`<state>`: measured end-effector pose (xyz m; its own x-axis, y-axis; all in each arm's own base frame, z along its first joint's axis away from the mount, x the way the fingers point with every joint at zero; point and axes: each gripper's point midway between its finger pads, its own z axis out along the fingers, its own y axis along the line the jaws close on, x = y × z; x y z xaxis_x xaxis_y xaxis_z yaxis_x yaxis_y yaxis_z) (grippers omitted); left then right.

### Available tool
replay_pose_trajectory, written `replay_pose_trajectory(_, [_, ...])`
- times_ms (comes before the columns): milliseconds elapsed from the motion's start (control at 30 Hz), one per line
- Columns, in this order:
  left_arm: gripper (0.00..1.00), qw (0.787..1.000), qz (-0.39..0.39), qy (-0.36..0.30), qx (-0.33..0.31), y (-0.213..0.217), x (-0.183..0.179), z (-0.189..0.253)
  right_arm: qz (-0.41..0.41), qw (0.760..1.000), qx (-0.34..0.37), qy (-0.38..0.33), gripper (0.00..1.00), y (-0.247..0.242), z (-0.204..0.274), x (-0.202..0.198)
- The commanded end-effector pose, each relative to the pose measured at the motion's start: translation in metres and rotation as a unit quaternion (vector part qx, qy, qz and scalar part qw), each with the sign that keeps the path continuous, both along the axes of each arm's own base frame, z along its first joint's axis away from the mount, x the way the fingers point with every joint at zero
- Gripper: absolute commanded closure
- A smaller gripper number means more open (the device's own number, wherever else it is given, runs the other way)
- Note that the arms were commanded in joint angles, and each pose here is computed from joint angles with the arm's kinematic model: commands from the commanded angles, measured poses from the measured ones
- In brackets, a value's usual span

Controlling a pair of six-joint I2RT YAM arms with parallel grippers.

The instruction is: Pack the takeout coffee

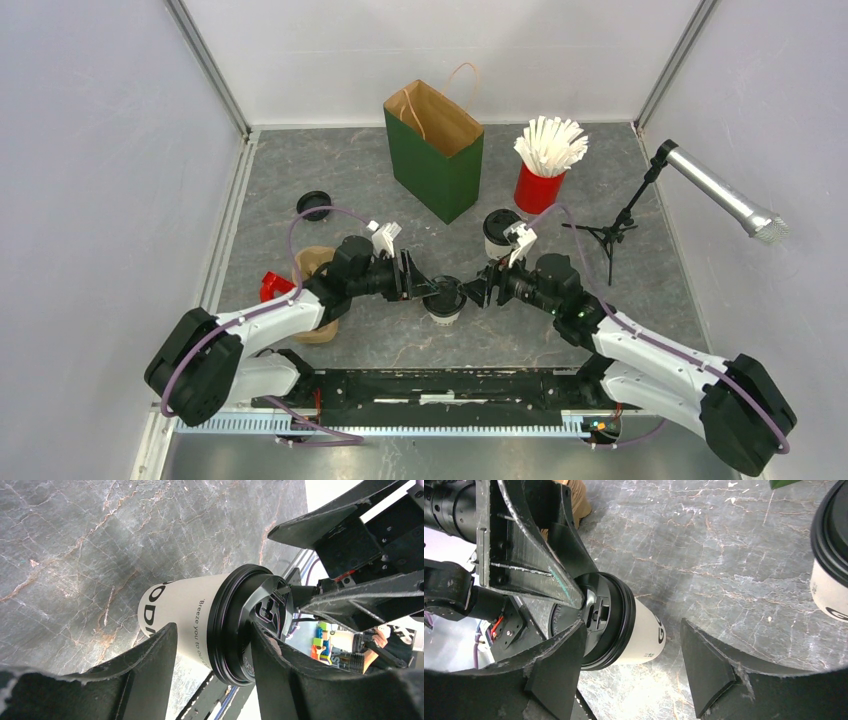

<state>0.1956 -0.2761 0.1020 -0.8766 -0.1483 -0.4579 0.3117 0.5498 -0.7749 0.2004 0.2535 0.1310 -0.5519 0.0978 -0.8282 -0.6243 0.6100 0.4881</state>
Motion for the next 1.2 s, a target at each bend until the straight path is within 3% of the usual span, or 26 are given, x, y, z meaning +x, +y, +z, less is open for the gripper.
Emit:
replay_pose_trajectory(0, [0.39,0.995,0.001,0.024,0.102,0.025,-0.011,-0.050,0.012,1.000,-0.010,-0.016,0.27,0.000,0.014,0.004])
replay_pose_trajectory(333, [0.39,0.995,-0.006,0.023,0.100,0.024,-0.011,-0.050,0.051,0.999,0.011,-0.009,0.35,0.014,0.012,0.002])
replay_pose_trajectory(433, [0.39,0.994,-0.006,0.025,0.102,0.024,-0.011,-0.051,0.044,0.999,0.010,0.001,0.47,0.010,0.001,0.003])
replay_pose_trajectory(600, [0.39,0.993,-0.005,0.030,0.113,0.027,-0.013,-0.059,0.023,0.999,-0.001,0.032,0.55,-0.002,-0.031,0.000])
replay_pose_trajectory(967, [0.41,0.988,0.018,0.059,0.142,0.040,-0.019,-0.084,-0.005,0.991,-0.056,0.125,0.56,-0.041,-0.124,-0.044])
replay_pose_trajectory(1167, [0.42,0.988,0.019,0.066,0.138,0.039,-0.020,-0.088,0.004,0.988,-0.055,0.146,0.55,-0.048,-0.140,-0.060])
